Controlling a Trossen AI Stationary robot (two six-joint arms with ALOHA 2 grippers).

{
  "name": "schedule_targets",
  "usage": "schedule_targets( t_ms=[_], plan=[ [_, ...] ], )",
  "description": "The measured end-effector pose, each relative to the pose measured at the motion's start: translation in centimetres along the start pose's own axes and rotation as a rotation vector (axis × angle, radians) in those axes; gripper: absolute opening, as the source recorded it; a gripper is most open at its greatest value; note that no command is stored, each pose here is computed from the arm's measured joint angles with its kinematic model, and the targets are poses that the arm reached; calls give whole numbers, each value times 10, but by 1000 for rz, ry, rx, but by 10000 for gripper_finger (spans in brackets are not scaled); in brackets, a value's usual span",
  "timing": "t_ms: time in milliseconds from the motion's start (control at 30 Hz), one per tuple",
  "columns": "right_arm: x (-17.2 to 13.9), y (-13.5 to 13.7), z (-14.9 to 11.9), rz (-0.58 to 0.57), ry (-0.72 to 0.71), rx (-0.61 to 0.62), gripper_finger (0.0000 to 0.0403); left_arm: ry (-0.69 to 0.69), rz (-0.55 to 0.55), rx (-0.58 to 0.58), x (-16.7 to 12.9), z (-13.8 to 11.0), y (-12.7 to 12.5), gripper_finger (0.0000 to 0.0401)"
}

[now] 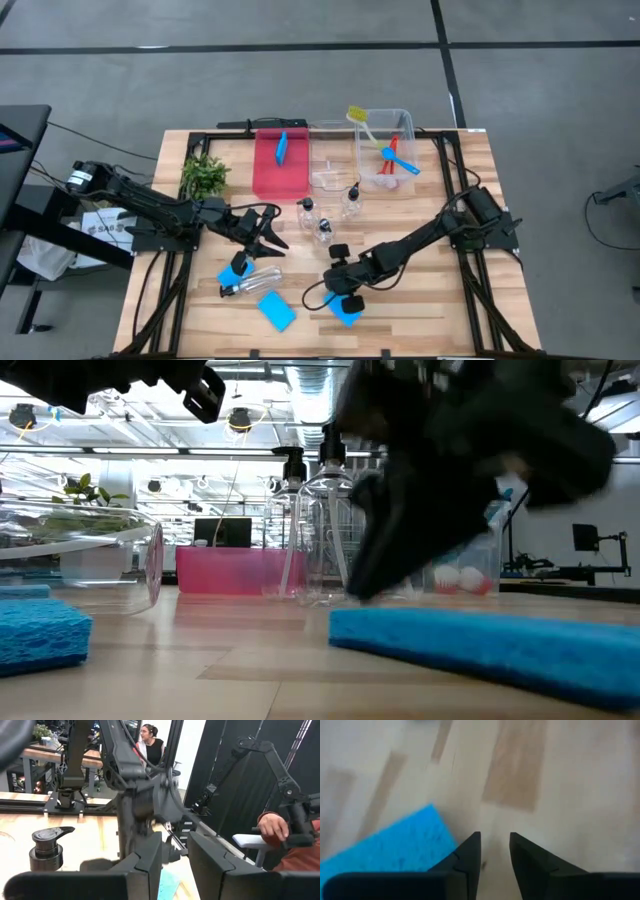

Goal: Pick & Place Kitchen Sink Supplies
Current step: Put the blue sponge into the red bin

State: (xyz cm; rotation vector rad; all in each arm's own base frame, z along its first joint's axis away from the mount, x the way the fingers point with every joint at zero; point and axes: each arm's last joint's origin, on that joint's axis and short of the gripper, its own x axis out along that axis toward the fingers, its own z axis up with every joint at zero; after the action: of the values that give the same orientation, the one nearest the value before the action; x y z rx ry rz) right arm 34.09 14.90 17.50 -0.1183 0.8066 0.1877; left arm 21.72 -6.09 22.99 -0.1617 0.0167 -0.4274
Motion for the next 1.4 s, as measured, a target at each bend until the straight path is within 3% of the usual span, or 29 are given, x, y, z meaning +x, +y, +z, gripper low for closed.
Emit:
schedule_targets(
  t_ms=[133,367,567,733,900,1100,1400],
  plan=[
    [-14,4,10,-49,-75,27,106,0,0,1,0,0,0,94],
    [-20,18,10,43,-77,97,162,0,0,1,0,0,0,94],
    [-3,30,-7,61,25,70,205,0,0,1,0,0,0,94],
    [19,27,-19,47,82,71,210,0,0,1,0,0,0,94],
    [29,14,-21,150,133,104,165,0,0,1,0,0,0,94],
    [28,7,-21,211,152,87,24,1,0,1,0,0,0,94],
    [10,9,-13,206,111,25,4,0,0,1,0,0,0,94]
  ],
)
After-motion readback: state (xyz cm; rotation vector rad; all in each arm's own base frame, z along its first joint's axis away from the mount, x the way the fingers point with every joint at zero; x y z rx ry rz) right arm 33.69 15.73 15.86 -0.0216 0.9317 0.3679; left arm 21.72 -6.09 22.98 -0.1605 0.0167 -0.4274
